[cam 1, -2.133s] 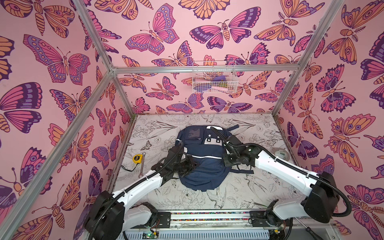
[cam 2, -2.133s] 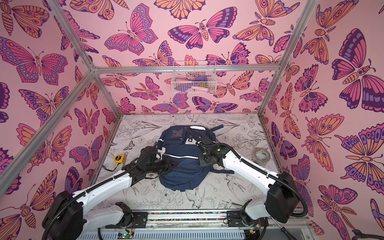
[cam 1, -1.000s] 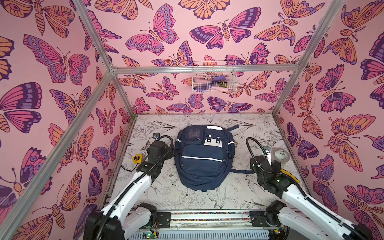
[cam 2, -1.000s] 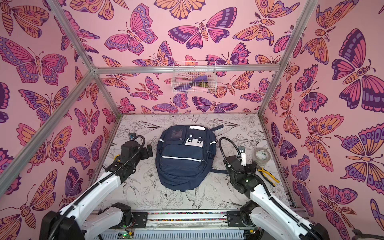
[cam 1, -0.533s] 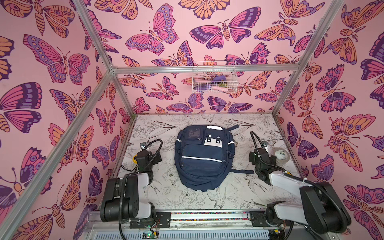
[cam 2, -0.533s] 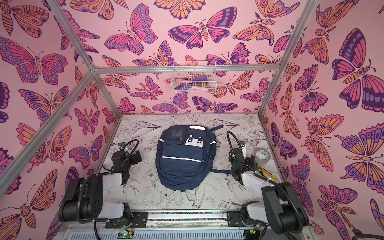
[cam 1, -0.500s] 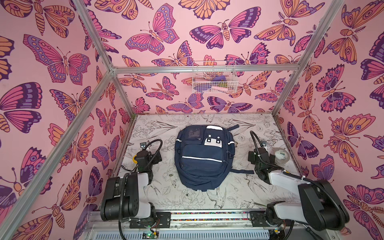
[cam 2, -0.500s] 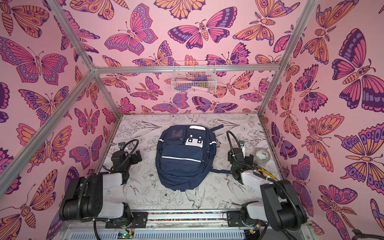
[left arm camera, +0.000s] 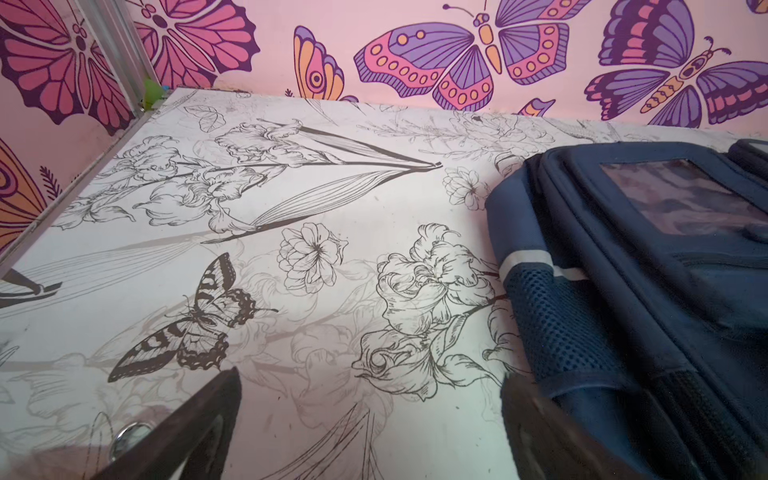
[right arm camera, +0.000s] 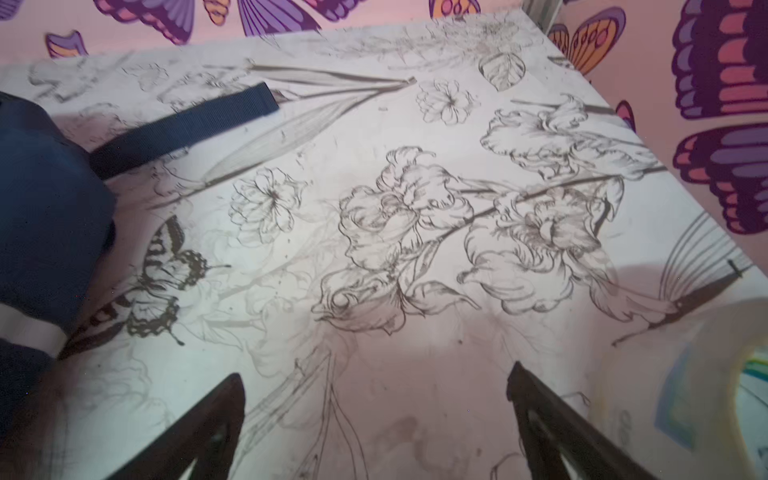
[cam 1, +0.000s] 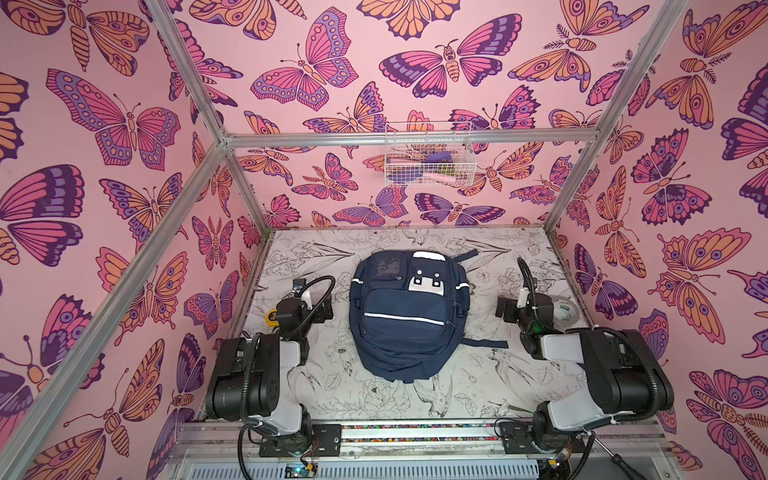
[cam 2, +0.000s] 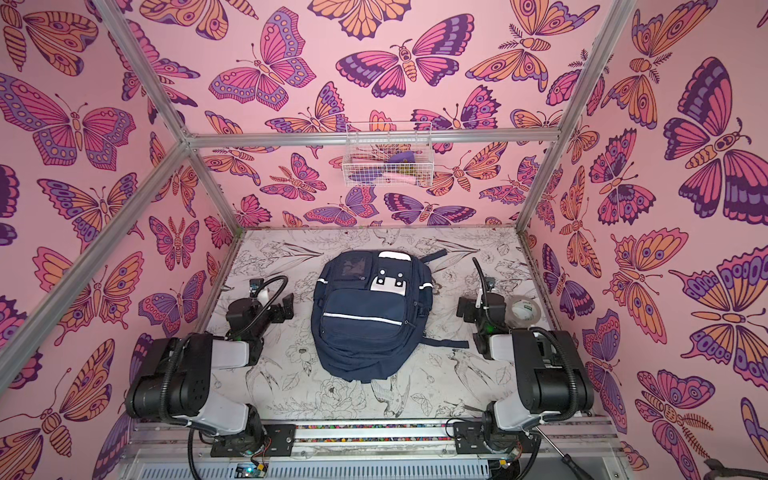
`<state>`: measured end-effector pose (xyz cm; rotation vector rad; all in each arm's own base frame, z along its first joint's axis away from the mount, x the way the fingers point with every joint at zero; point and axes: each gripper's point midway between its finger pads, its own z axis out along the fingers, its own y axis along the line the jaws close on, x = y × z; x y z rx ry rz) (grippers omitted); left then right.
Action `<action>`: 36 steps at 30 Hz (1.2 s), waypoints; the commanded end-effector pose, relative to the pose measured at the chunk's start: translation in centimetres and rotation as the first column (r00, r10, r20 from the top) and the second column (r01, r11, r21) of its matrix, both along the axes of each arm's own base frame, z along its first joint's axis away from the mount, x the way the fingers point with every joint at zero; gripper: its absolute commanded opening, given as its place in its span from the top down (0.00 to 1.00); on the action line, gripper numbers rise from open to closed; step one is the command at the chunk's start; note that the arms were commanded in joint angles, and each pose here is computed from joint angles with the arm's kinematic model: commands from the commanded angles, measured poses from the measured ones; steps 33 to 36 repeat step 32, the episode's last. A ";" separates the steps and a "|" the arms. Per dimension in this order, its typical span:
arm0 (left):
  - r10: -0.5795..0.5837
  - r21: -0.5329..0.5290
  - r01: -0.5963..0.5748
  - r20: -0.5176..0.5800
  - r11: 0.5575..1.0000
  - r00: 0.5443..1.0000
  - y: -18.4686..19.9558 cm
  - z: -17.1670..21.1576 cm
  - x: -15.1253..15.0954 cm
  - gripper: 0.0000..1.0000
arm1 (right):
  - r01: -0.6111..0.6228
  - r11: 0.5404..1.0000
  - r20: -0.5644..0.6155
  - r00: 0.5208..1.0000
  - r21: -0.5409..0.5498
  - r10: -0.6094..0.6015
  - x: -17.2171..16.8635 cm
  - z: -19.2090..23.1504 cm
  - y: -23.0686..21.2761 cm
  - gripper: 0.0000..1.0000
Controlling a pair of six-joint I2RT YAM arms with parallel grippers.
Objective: Pack the student bag
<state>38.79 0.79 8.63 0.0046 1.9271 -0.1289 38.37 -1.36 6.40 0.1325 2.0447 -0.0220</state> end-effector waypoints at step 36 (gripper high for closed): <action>-0.004 0.069 0.003 0.010 0.998 1.000 -0.9 0.3 0.4 0.01 | -0.047 0.999 0.091 0.995 -0.016 0.049 1.1 2.9 0.7 0.01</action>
